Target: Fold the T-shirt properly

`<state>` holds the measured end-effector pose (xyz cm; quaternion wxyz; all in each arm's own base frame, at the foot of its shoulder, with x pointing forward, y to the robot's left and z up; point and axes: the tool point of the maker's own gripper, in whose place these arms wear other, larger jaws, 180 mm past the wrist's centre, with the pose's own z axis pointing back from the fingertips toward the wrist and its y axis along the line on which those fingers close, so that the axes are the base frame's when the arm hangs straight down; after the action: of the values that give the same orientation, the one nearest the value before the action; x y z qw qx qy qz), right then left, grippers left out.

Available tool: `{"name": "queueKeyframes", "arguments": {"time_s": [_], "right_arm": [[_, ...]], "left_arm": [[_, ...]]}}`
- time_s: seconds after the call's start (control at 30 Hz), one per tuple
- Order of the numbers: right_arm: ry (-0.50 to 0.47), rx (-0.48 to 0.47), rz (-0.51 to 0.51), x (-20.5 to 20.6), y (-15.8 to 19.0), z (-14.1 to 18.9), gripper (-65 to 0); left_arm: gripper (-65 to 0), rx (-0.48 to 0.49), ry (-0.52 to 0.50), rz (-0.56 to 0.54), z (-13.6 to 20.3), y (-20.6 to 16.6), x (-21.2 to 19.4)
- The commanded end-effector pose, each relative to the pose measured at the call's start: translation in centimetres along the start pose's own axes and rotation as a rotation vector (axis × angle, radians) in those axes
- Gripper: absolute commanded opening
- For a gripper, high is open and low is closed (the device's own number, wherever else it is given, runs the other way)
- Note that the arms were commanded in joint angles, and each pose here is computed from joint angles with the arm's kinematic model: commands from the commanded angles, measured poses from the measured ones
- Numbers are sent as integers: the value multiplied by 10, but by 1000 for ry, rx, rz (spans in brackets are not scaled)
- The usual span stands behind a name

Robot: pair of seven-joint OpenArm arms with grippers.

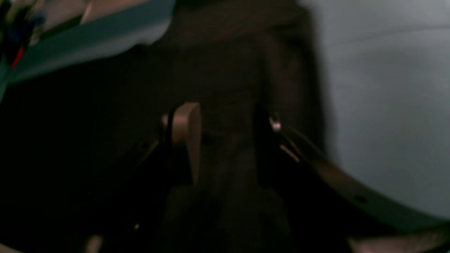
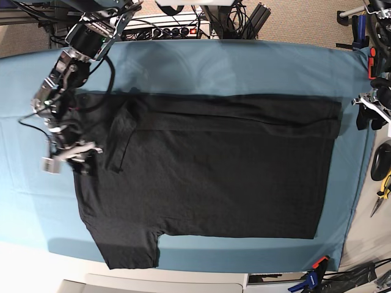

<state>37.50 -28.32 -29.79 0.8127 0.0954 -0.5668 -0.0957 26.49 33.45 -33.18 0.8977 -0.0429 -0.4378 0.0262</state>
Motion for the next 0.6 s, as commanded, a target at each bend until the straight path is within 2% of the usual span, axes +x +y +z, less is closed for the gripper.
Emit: {"name": "queueKeyframes", "arguments": {"time_s": [0.0, 0.1, 0.17, 0.43, 0.57], "right_arm": [[-100, -19, -32, 32, -12, 6, -397], [-149, -34, -178, 43, -39, 28, -397], [-138, -28, -242, 41, -52, 42, -397], [-38, -91, -292, 0, -79, 73, -396], [48, -133, -326, -29, -86, 85, -391]], "left_arm": [[-354, 1, -46, -22, 4, 2, 16], [-354, 2, -39, -22, 5, 3, 13], [-354, 2, -34, -22, 5, 3, 11], [-354, 2, -40, -22, 5, 3, 12], [-354, 2, -33, -22, 6, 3, 10]]}}
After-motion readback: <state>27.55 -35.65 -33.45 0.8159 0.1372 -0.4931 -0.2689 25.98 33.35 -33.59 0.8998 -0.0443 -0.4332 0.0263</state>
